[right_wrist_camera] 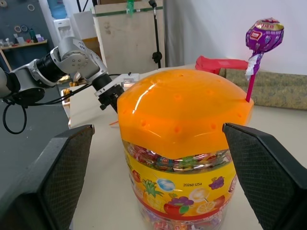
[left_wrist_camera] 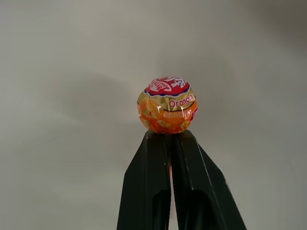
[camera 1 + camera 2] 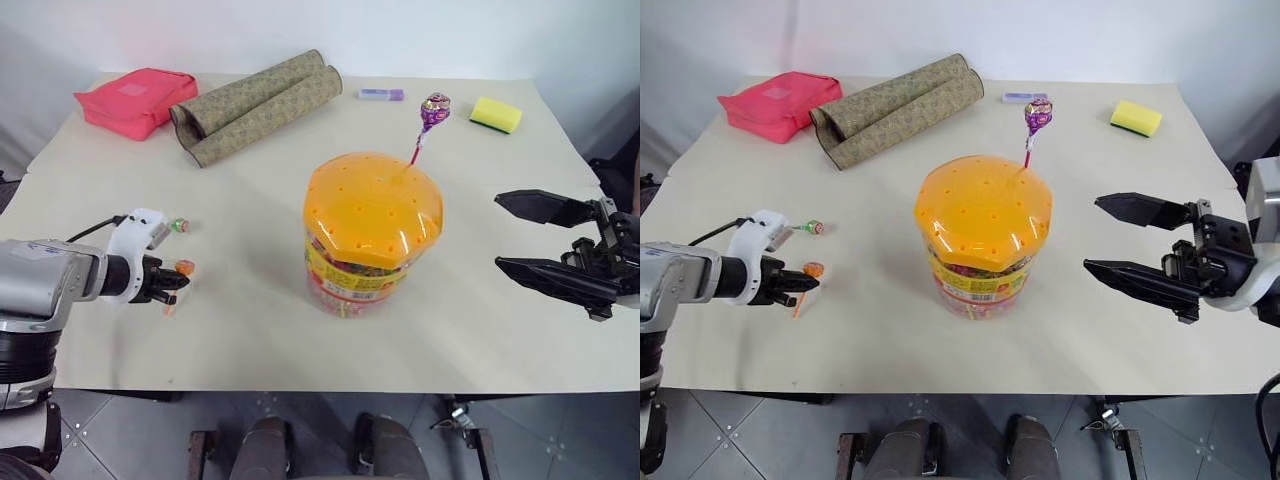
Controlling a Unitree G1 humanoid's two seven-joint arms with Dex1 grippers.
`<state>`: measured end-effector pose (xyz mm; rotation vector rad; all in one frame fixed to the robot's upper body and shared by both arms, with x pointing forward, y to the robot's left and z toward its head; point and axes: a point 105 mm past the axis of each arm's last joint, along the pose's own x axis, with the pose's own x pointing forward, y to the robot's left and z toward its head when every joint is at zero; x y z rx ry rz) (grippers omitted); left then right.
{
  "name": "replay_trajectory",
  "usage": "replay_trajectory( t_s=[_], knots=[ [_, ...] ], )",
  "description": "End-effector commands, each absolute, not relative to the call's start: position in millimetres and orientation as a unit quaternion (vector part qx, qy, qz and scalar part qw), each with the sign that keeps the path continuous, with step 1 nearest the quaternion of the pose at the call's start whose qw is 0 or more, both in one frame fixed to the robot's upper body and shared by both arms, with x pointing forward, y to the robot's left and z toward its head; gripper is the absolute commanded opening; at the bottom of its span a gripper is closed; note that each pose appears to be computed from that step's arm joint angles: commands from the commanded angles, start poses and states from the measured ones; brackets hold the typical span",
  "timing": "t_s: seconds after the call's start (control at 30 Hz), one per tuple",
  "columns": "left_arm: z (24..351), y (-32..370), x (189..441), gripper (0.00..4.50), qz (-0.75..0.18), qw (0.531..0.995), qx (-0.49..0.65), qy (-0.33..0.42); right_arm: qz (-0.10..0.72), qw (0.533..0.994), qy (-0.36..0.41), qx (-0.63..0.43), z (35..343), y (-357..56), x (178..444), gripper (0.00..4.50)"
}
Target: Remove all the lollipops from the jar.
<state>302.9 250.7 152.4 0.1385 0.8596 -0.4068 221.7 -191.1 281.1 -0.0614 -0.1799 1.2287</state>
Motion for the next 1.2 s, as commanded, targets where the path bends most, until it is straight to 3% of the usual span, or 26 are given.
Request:
replay_trajectory(
  t_s=[0.03,0.2,0.5,0.7,0.87,0.97,1.07,1.2],
  knots=[
    [150,250,304,0.04,-0.197,0.885,0.082,0.413,0.576,0.811,-0.094,-0.047,289,-191,219,4.50],
    [144,259,308,0.04,-0.184,0.884,0.097,0.418,0.571,0.813,-0.102,-0.047,291,-190,221,4.50],
    [157,256,310,2.49,-0.200,0.888,0.109,0.399,0.561,0.819,-0.104,-0.062,296,-197,221,4.50],
    [188,250,313,4.41,-0.229,0.896,0.133,0.356,0.555,0.822,-0.104,-0.073,299,-202,223,4.50],
    [213,241,316,4.49,-0.262,0.901,0.142,0.314,0.550,0.824,-0.106,-0.079,300,-205,225,4.50],
    [248,225,319,4.49,-0.317,0.905,0.157,0.238,0.543,0.828,-0.106,-0.087,303,-207,226,4.50],
    [285,197,320,4.49,-0.407,0.896,0.132,0.116,0.528,0.838,-0.101,-0.095,306,-210,230,4.50],
    [306,178,319,4.49,-0.491,0.864,0.108,0.017,0.515,0.846,-0.098,-0.099,313,-208,237,4.50]
  ],
)
